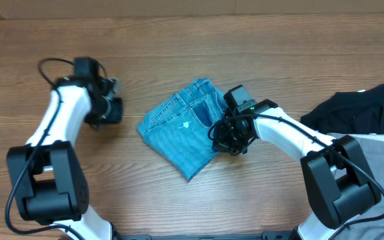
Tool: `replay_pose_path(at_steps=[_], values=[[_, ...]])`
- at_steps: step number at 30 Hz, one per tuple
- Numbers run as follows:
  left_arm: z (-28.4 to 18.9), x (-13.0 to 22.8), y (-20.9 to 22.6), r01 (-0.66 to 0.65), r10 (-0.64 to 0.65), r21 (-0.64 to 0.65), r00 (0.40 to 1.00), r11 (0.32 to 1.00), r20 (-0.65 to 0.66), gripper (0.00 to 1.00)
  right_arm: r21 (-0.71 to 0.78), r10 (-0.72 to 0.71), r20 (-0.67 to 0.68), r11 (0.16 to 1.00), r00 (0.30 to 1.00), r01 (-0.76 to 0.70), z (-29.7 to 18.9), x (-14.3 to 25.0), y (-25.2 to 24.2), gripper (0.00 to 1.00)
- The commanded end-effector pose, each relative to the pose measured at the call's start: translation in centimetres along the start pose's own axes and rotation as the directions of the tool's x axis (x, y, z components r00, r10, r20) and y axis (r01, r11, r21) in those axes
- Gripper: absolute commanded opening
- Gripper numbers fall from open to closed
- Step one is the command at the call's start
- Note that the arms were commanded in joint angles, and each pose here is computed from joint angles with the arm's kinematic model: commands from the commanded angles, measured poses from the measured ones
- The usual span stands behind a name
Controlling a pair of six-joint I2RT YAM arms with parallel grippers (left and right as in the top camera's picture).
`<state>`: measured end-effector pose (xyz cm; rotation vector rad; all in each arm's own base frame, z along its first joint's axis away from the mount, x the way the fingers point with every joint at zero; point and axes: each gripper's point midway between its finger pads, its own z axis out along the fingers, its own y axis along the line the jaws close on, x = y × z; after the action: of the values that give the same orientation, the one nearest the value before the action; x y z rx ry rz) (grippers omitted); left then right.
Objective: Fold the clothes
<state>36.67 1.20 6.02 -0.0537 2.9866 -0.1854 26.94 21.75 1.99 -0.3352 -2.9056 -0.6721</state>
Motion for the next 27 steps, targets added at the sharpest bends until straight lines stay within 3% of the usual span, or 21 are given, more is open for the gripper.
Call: replay_pose_path(at_steps=[1,4,7,13,16,19,23,27], values=[[-3.2,-1.2,-2.5,0.031,-0.032,0.128,0.999,0.991,0.0,0.37,0.006,-0.037,0.004,0.999,0.999,0.037,-0.2,0.2,-0.4,0.09],[-4.3,0.2,-6.2,0.061,-0.041,0.336,0.997,0.94,-0.067,0.42,-0.007,-0.165,0.025,0.986,0.986,0.165,-0.7,-0.3,0.4,0.08],[-4.6,2.9,-8.6,0.114,-0.037,0.444,0.983,0.889,-0.177,0.45,-0.005,-0.268,0.074,0.963,0.96,0.269,-2.9,-1.3,1.8,0.1],[-1.7,8.9,-11.1,0.113,0.055,0.452,0.938,0.885,-0.341,0.46,-0.05,-0.361,0.207,0.924,0.909,0.378,-6.1,-3.5,5.8,0.17],[1.0,11.2,-11.8,0.214,-0.032,0.401,0.91,0.891,-0.414,0.54,-0.014,-0.303,0.261,0.948,0.917,0.317,-5.8,-5.3,5.4,0.17],[2.8,12.2,-13.2,0.322,-0.116,0.413,0.885,0.852,-0.45,0.56,0.008,-0.183,0.266,0.982,0.947,0.188,-4.0,-6.5,4.1,0.1],[4.3,12.9,-13.5,0.439,-0.231,0.371,0.842,0.819,-0.487,0.68,-0.004,-0.034,0.193,0.999,0.981,0.035,-0.2,-6.6,2.3,0.05],[5.8,11.6,-14.2,0.513,-0.333,0.362,0.826,0.778,-0.455,0.73,-0.024,-0.022,0.13,0.999,0.991,0.025,1.6,-6.1,2.2,0.04]])
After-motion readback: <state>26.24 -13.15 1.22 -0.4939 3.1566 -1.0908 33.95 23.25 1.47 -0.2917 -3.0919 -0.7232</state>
